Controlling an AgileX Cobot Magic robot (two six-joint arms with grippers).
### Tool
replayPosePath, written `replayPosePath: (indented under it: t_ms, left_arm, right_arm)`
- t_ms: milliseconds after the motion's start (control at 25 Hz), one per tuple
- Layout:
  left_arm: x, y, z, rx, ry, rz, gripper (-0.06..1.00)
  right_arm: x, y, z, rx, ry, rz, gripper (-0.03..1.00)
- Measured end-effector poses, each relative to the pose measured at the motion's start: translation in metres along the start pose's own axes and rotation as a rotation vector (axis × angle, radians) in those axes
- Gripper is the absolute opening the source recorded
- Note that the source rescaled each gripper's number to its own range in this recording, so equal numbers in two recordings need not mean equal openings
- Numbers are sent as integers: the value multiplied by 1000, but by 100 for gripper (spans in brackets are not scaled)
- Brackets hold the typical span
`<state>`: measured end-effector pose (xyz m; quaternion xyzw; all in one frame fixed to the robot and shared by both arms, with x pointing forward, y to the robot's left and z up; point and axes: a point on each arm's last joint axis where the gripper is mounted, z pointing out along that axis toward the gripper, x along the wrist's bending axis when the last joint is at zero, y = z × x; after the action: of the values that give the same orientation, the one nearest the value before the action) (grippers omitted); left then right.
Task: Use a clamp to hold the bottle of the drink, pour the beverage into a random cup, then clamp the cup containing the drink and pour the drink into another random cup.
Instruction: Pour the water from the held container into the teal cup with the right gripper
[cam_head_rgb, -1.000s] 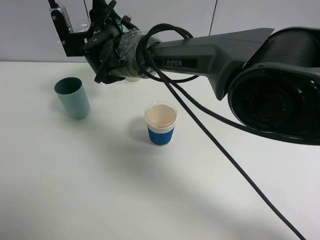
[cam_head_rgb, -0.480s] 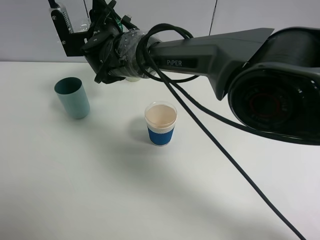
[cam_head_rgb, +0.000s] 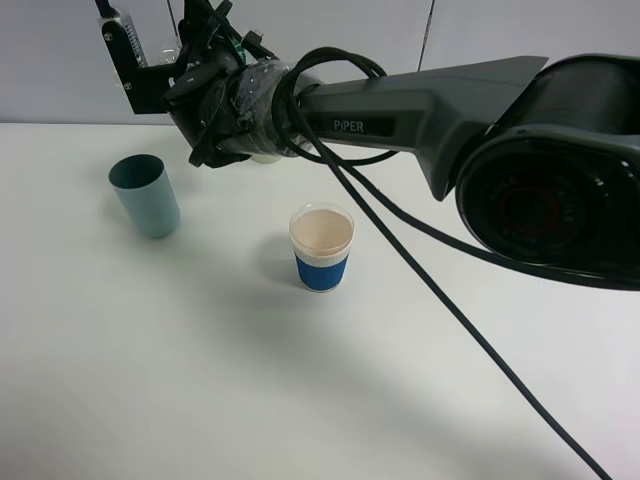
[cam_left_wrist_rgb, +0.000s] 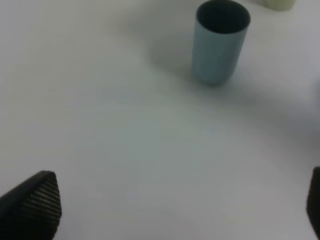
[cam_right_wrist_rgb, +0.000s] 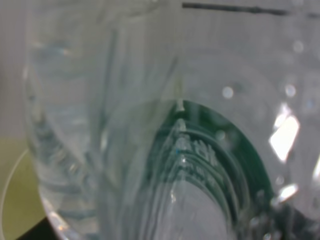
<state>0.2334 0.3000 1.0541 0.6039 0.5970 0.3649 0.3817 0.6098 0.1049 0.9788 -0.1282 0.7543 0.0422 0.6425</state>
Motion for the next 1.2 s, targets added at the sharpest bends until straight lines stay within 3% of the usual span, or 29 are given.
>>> replayPosePath:
  t_ms: [680, 1200]
  left_arm:
    - [0, 0, 0, 0, 0, 0, 100]
    - [0, 0, 0, 0, 0, 0, 100]
  right_arm:
    - [0, 0, 0, -1, -4, -138, 0]
    - [-1, -1, 0, 6, -5, -148, 0]
